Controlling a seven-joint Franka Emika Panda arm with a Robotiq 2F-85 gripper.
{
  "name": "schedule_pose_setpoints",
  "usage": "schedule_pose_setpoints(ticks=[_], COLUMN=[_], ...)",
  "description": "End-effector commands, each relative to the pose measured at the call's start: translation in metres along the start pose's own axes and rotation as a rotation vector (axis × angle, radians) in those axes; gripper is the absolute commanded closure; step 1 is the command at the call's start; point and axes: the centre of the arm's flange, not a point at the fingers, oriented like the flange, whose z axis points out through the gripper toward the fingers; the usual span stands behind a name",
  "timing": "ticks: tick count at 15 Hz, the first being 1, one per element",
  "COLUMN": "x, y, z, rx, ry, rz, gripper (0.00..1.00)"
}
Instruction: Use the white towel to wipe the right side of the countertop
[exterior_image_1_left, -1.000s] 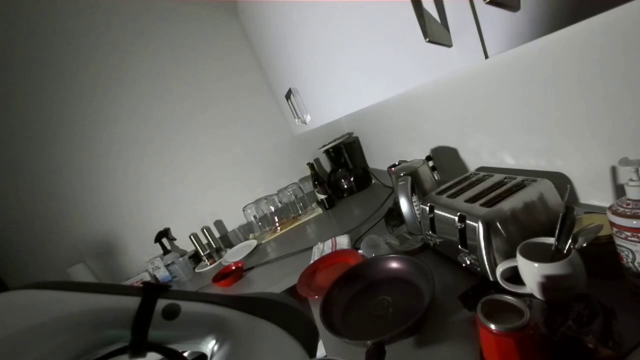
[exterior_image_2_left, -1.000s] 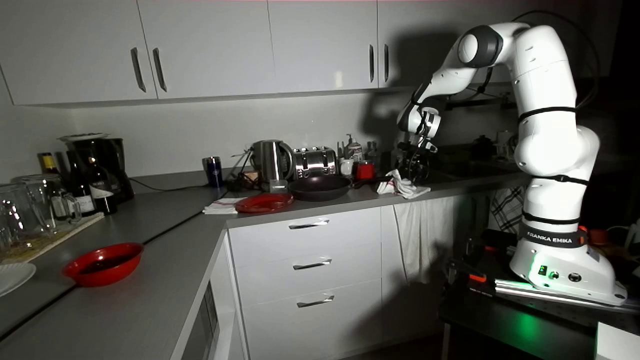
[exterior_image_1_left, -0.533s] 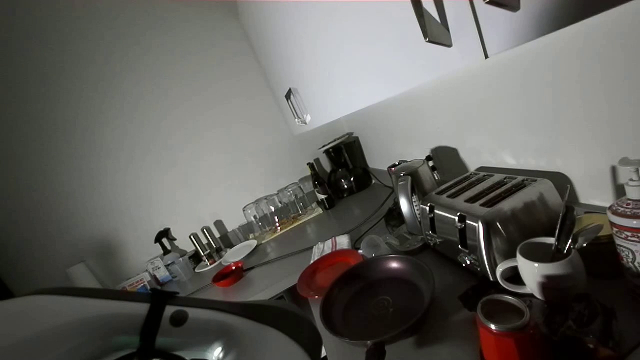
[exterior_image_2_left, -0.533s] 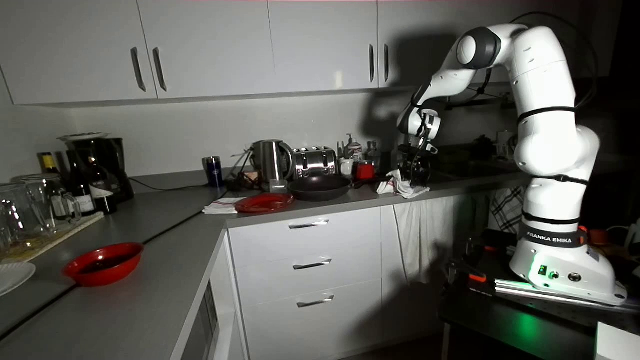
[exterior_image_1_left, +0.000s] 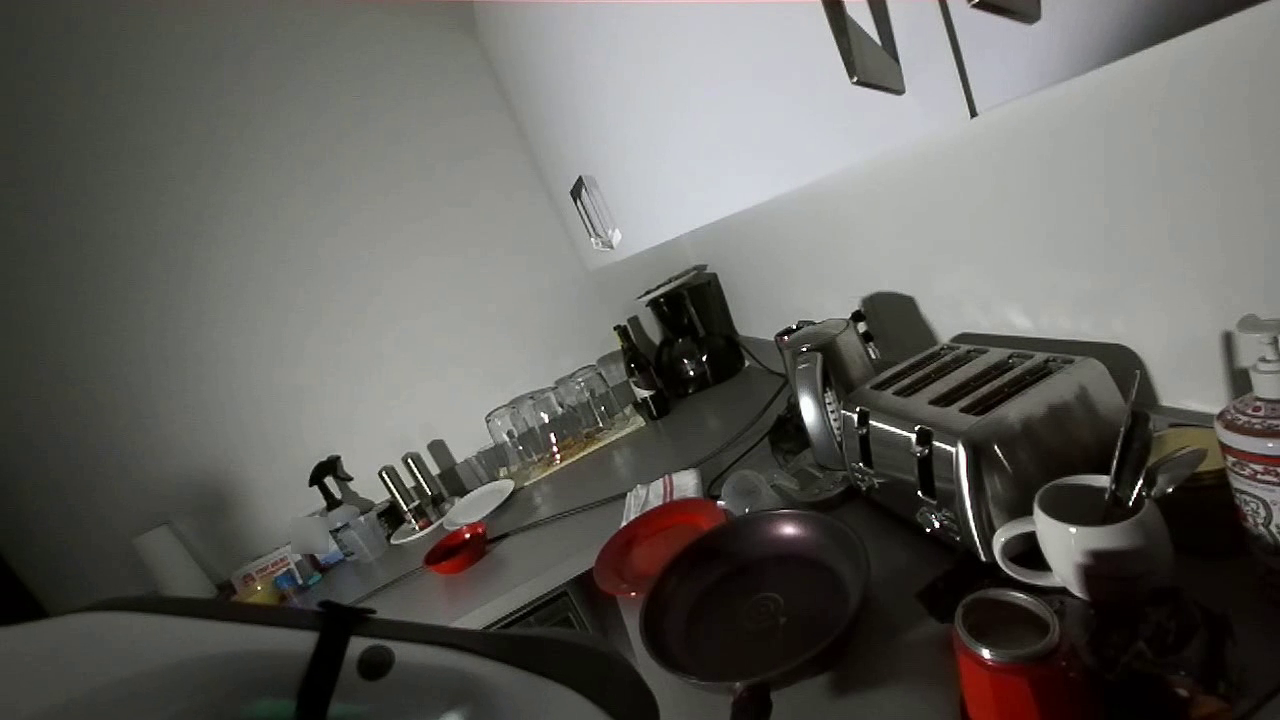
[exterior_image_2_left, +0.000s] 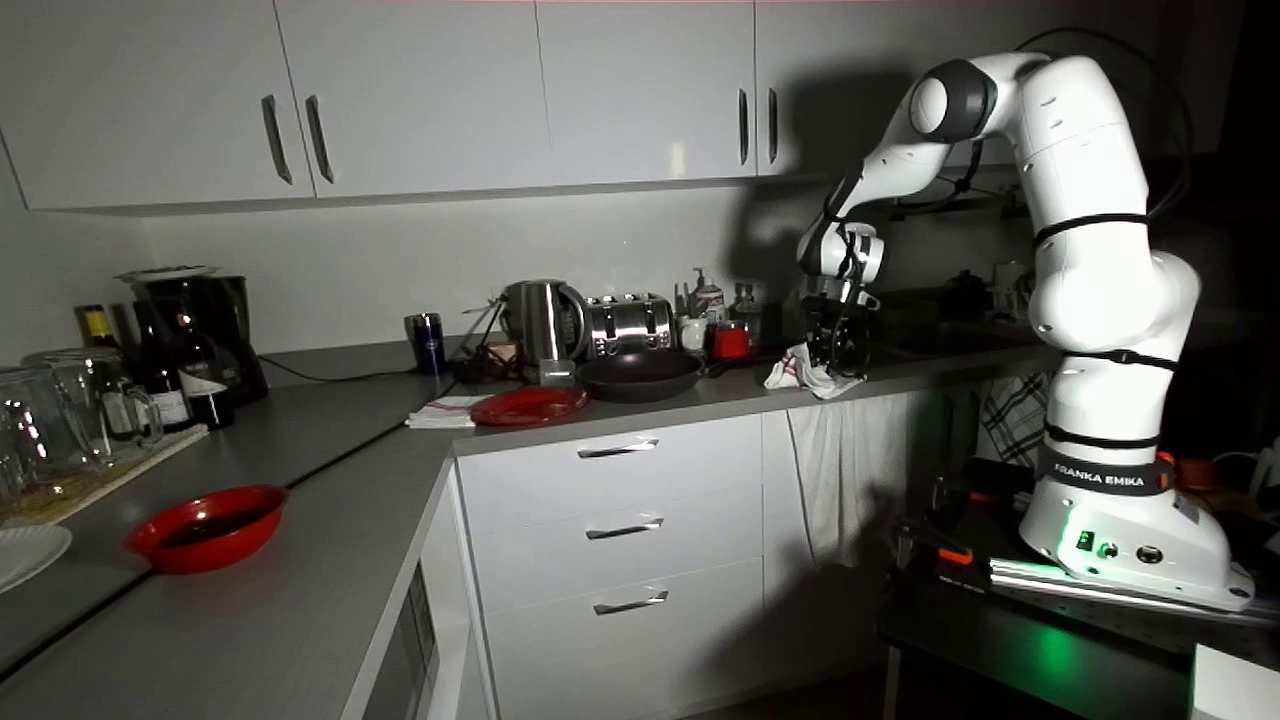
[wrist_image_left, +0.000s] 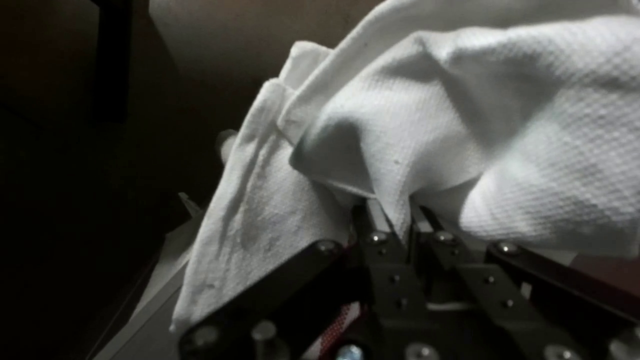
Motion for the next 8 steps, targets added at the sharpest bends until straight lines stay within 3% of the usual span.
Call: schedule_pose_setpoints(ticks=[1,8], x=[0.018,0.061], y=[0.018,0.075], z=[0.003,-0.026], rx=[-0.033,-0.040], ry=[0.035,0.117], rz=[0.019,0.110], gripper=[0.96,0.96])
